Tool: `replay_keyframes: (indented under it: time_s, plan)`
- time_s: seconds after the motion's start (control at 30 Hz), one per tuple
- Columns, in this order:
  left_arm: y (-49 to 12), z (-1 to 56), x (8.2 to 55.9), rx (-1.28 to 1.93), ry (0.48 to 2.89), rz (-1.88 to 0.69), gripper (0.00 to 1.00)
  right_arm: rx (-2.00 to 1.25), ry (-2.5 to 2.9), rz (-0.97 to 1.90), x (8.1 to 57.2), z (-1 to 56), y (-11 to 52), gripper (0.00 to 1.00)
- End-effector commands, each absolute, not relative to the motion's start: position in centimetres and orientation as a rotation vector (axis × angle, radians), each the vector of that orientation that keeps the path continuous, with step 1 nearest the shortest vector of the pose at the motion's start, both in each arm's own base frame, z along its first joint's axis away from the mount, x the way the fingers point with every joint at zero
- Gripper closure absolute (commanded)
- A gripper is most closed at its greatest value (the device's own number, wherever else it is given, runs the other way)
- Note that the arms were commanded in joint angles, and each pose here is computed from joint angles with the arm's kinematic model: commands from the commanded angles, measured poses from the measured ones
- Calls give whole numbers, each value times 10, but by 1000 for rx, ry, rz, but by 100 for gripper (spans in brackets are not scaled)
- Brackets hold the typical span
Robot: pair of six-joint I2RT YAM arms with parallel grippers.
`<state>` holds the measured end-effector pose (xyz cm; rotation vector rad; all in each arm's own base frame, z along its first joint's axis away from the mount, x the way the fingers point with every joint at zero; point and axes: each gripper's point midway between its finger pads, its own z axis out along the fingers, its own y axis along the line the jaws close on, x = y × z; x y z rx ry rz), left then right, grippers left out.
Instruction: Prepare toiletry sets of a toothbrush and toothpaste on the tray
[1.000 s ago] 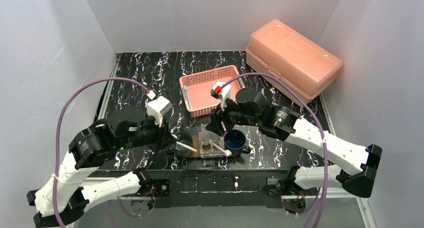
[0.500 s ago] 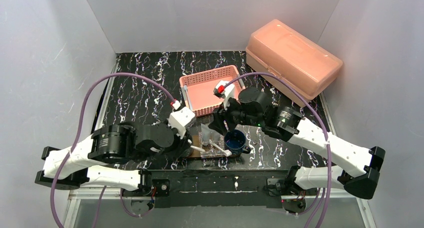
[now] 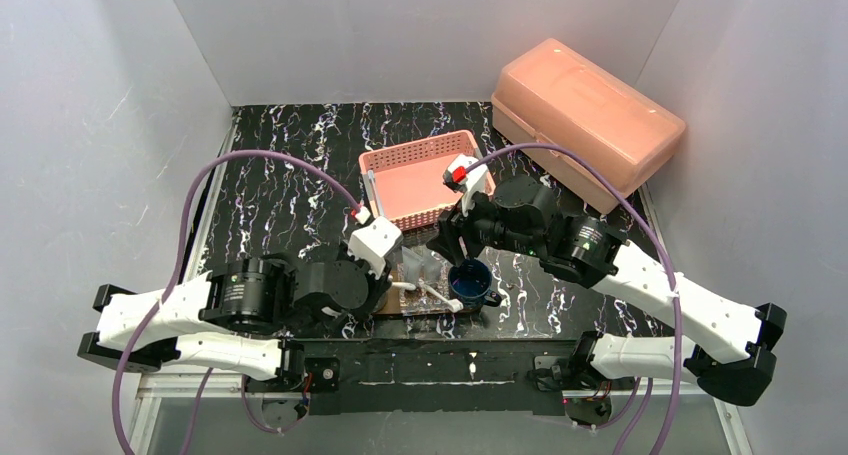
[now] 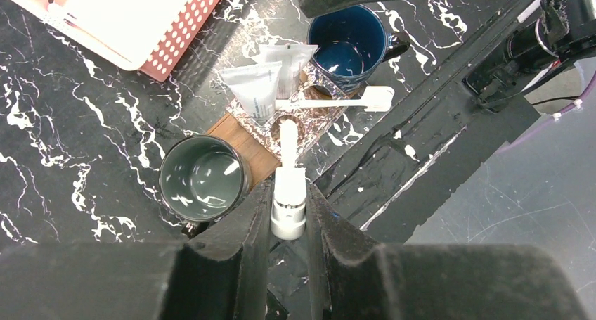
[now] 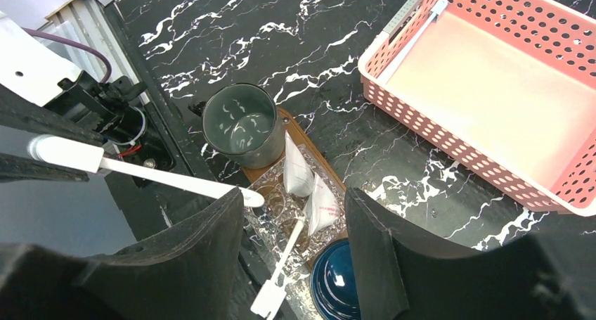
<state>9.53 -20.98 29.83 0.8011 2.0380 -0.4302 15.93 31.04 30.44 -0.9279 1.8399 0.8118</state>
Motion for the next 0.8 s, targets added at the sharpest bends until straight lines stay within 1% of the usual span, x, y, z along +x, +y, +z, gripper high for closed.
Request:
replay_keyframes:
  time_s: [0.0, 0.17, 0.77]
  plan:
    - [-215, 293, 100, 751, 2025, -419, 100, -901, 1796, 803, 164, 315, 308, 37]
    - [-218, 286, 99, 745, 2031, -433, 100, -904, 1803, 797, 164, 310, 307, 37]
    - [-221, 251, 109, 717, 2101, -364, 100, -909, 1821, 787, 164, 299, 306, 37]
